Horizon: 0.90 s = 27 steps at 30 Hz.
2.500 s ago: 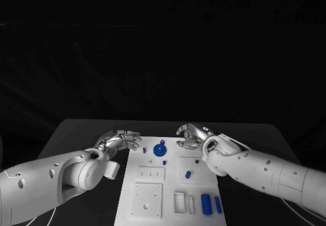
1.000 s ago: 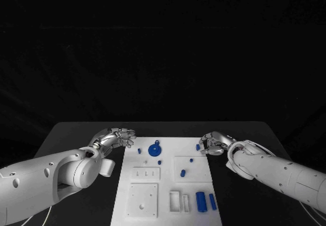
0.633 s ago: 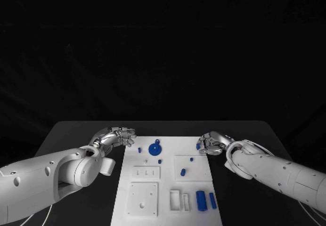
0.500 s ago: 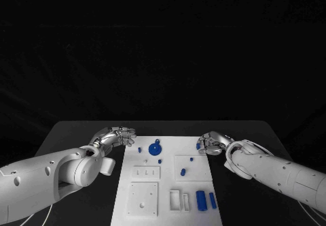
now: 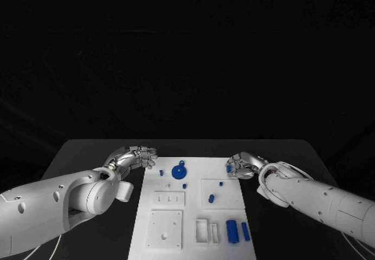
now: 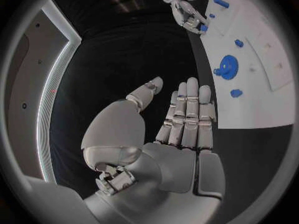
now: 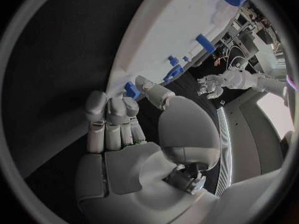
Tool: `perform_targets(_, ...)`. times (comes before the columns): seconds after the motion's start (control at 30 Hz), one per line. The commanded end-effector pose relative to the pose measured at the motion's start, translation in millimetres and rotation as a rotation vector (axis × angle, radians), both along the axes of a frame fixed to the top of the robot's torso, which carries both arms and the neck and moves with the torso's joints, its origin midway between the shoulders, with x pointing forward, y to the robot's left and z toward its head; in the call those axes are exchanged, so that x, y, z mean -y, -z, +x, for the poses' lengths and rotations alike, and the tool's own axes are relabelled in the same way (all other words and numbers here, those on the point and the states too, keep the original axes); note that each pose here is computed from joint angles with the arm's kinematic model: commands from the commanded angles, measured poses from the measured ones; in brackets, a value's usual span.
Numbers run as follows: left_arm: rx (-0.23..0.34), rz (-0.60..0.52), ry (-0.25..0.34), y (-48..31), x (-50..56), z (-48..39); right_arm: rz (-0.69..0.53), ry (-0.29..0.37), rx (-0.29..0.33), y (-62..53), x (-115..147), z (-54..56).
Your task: Assemble the parts on the task board
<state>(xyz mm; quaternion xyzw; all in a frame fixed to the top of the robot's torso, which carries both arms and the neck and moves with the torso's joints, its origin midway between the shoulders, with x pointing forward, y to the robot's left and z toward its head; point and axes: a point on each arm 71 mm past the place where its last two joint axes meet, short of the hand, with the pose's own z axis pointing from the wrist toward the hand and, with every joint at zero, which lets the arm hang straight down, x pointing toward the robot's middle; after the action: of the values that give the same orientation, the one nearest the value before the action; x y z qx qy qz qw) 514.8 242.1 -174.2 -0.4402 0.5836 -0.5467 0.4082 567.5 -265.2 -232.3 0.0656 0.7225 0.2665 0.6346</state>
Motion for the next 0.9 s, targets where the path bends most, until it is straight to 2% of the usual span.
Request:
perform_targets(0.03, 0.007, -0.011, 0.018, -1.1, 2.8, -0.3, -0.003, -0.02, -0.012, 1.9, -2.3, -0.9)
perform_targets(0.9, 0.005, -0.009, 0.016, -0.9, 2.3, -0.2, -0.002, -0.011, 0.004, 1.0, -0.1, -0.5)
